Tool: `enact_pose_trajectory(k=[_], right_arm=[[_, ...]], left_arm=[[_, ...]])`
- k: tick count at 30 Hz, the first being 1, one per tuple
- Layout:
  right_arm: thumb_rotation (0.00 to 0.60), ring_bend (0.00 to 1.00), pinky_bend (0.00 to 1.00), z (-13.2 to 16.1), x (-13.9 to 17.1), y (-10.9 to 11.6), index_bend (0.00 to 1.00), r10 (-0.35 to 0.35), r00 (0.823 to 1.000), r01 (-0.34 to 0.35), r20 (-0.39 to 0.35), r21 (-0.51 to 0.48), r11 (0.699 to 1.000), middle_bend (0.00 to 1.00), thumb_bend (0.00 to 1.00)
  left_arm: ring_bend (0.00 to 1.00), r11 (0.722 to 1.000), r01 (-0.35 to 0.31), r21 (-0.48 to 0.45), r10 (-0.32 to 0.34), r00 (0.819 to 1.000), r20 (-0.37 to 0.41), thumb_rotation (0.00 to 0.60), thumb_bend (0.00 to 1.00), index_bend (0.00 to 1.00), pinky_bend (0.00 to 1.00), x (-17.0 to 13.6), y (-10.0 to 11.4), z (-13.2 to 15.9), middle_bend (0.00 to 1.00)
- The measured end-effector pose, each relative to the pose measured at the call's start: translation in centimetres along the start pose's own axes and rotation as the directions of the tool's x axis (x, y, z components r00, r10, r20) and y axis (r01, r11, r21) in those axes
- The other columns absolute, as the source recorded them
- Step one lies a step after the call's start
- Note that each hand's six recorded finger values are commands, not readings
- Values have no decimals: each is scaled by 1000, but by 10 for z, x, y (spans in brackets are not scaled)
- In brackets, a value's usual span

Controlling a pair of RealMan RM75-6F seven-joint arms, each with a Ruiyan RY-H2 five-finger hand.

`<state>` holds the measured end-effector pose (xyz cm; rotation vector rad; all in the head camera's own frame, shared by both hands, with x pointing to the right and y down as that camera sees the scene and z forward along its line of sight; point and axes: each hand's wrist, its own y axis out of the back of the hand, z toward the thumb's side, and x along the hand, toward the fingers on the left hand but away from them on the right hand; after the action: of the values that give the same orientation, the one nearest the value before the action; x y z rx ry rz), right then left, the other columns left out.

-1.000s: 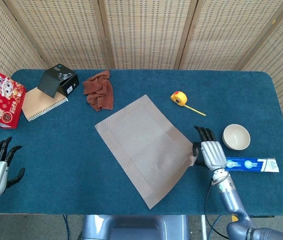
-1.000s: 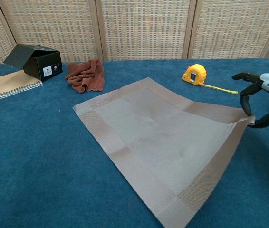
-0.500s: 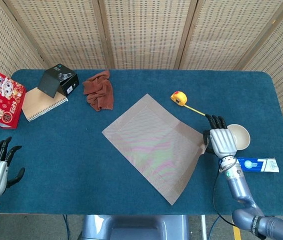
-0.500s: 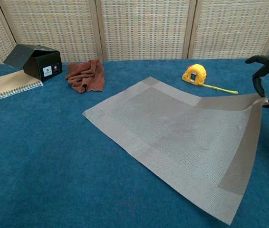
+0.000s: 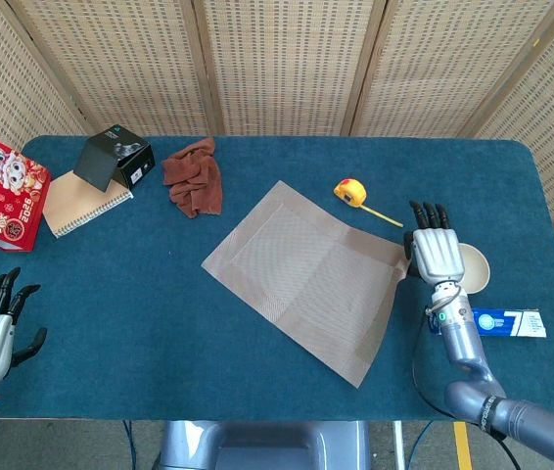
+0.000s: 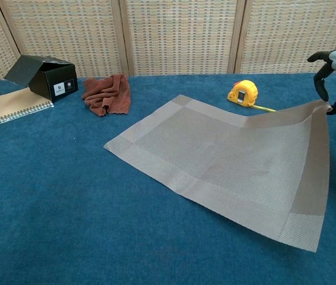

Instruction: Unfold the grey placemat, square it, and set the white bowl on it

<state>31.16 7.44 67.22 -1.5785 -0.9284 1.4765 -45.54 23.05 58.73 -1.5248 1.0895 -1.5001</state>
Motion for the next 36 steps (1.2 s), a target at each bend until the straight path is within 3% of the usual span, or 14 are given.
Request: enact_pose_trajectory(k=[3,6,10,14,20,26,31,36], right_arm=[[600,0,0,-8,-1,7,490,-28,999,27,23,27,999,5,343],[600,0,0,-14,2,14,276,-33,999,32,39,19,999,0,267],[600,0,0,-25,13,28,145,-48,997,49,57,-7,999,0,210],[600,0,0,-42,30,42,126,-83,994,85,78,-29,996,0,186],[600,0,0,-61,70,46,90,-103,992,110,71,-101,989,0,135],[600,0,0,-83,122,44,81,-143,987,152,73,-137,979,0,86],[600,0,0,-101,156,39,81,-170,982,180,84,-122,976,0,84],[600,0,0,-110,167,38,81,-176,980,188,87,-148,971,0,84]], left_arm=[[0,1000,5,3,-5,1000,2,600,321,202,0,0,-2,1,0],[0,1000,5,2,-5,1000,4,600,321,187,0,0,-2,2,0],[0,1000,0,-3,0,1000,8,600,321,167,0,-1,-1,3,0],[0,1000,-5,-6,5,1000,15,600,322,161,0,-2,0,4,0],[0,1000,-11,-9,11,1000,28,600,310,154,0,-2,-1,7,0],[0,1000,-17,-13,18,999,43,600,130,144,0,0,-2,11,0],[0,1000,-20,-1,20,997,72,600,127,140,0,7,-2,19,0],[0,1000,-14,10,13,993,117,600,137,151,0,19,-2,34,0]])
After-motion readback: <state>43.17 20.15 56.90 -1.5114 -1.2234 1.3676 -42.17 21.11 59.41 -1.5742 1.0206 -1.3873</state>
